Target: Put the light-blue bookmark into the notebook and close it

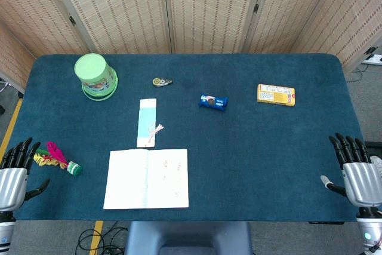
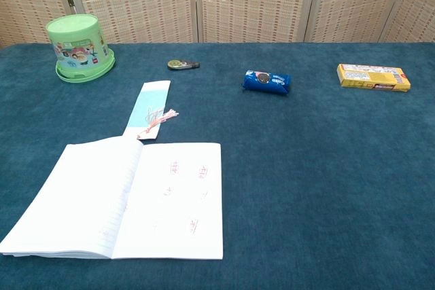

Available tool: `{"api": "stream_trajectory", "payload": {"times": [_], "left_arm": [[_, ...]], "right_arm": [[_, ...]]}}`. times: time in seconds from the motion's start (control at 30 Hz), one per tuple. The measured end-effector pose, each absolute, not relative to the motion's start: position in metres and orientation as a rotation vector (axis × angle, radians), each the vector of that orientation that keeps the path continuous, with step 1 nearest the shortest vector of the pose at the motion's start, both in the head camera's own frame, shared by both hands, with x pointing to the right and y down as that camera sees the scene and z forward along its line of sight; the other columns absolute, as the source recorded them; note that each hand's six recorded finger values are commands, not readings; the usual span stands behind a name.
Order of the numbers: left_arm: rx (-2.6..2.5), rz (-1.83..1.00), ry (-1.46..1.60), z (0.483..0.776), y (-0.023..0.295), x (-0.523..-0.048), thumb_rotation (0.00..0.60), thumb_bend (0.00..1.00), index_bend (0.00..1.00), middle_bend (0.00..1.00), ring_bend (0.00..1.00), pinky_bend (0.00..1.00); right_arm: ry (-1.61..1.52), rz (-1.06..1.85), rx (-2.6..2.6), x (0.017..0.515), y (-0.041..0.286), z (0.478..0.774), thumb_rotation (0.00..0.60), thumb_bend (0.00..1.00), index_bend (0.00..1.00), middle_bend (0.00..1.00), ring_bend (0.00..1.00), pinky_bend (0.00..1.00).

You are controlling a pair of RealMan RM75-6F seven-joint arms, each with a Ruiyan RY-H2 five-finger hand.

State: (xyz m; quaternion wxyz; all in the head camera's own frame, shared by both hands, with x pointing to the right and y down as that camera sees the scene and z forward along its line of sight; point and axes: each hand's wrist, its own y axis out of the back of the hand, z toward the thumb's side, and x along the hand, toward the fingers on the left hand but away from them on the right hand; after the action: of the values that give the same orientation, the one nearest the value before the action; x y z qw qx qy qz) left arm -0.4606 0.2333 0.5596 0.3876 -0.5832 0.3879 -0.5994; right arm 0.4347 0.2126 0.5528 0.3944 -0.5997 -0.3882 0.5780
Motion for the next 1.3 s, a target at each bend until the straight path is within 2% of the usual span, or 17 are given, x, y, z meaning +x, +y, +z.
{"api": "stream_trajectory", "payload": {"times": [0.57,0.9,1.07,1.3], "left_arm": [[-1.523,-1.504,0.975,0.561,0.232,-0.455,0.600,0.25,0.12,0.01,0.02,0.13],[-1.593,-1.403,0.950,0.561,0.212,-0.437,0.600,0.26,0.20,0.13,0.11,0.13],[-1.673,-1.317,0.887,0.565,0.193,-0.416,0.600,0.41,0.24,0.17,0.13,0.13],[-1.794,-1.185,0.757,0.578,0.161,-0.375,0.600,0.50,0.24,0.20,0.13,0.13]], "right_arm": [[-0.996,1.453,-1.516,0.437,0.216,0.547,0.600,0.12,0.04,0.05,0.00,0.00],[-0.993,1.426,-1.521,0.432,0.212,0.546,0.600,0.13,0.04,0.05,0.00,0.00],[-0.978,1.424,-1.521,0.429,0.211,0.546,0.600,0.13,0.04,0.05,0.00,0.00],[-0.950,1.414,-1.524,0.422,0.209,0.542,0.600,0.13,0.04,0.05,0.00,0.00]]}}
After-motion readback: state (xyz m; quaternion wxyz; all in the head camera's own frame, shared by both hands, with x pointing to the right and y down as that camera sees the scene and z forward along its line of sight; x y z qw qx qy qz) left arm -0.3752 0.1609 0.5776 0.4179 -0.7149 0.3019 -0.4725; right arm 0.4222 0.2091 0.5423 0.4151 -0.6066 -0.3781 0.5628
